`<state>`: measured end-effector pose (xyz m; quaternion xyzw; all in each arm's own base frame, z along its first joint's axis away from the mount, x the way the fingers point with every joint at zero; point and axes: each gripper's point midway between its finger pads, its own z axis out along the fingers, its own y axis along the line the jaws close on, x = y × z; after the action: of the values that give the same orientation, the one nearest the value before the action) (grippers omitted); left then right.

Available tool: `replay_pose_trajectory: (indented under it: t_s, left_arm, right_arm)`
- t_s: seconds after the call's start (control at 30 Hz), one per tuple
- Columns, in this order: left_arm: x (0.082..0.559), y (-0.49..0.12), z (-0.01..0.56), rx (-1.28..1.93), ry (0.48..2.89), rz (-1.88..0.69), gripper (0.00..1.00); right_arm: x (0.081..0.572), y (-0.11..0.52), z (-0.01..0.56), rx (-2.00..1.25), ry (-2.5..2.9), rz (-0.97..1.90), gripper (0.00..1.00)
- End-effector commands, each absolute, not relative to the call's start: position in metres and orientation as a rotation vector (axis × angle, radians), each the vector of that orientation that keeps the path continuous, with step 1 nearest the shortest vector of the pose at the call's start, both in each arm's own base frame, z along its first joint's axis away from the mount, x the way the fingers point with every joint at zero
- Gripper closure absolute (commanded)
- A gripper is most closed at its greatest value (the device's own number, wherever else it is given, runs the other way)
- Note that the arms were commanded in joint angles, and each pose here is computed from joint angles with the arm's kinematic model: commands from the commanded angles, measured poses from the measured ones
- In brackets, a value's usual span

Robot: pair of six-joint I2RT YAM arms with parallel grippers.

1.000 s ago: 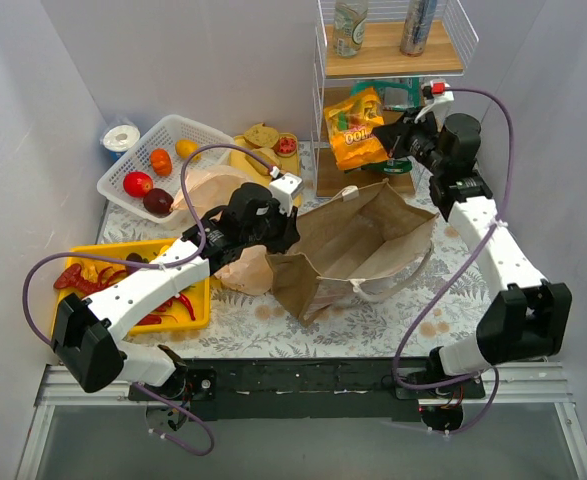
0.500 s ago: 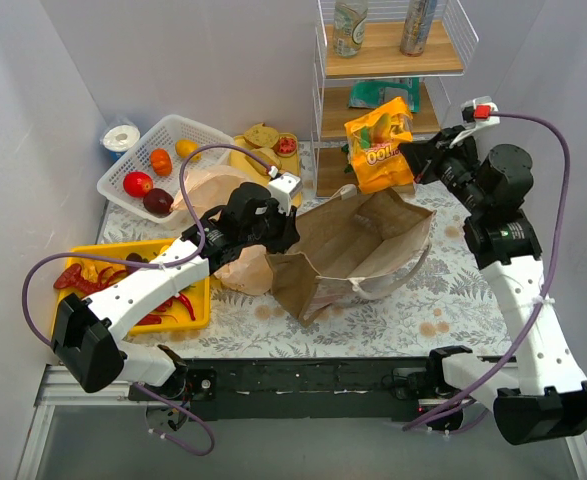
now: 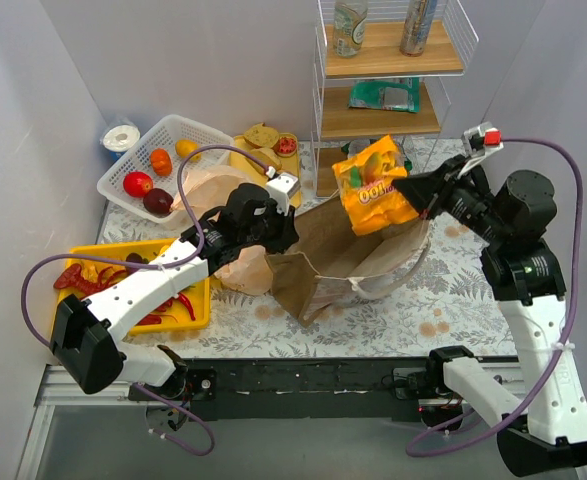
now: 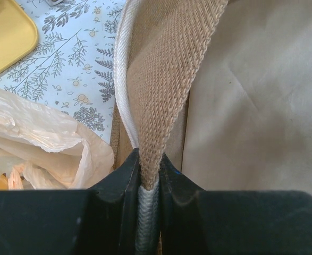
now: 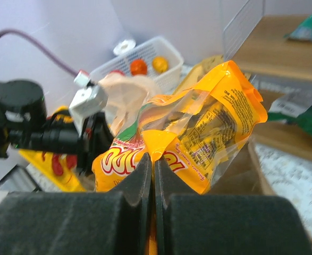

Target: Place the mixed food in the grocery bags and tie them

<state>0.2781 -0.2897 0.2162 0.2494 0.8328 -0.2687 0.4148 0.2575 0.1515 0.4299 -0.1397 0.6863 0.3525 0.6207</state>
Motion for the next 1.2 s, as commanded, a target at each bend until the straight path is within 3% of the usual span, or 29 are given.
replay_pose_trajectory:
  t_s: [0.0, 0.27, 0.77, 1.13, 1.17]
  left_arm:
    - [0.287, -0.287, 0.235, 0.559, 2.043, -0.718, 0.98]
    - [0.292, -0.287, 0.222, 0.550, 2.088, -0.727, 0.98]
    - [0.285, -0.292, 0.229, 0.605, 2.049, -0.777, 0.99]
    - [0.283, -0.297, 0.219, 0.626, 2.073, -0.801, 1.00]
    - [0.284, -0.296, 0.219, 0.623, 2.071, -0.794, 1.00]
  right_arm:
    - [0.218, 0.158, 0.447, -0.390, 1.498, 0.889, 0.99]
    - [0.197, 0.155, 0.416, -0.372, 1.621, 0.908, 0.99]
    - [0.277, 0.126, 0.365, 0.002, 1.782, 0.728, 0.99]
    - [0.284, 0.202, 0.282, -0.049, 1.946, 0.739, 0.99]
    - [0.281, 0.209, 0.279, -0.067, 1.958, 0.733, 0.87]
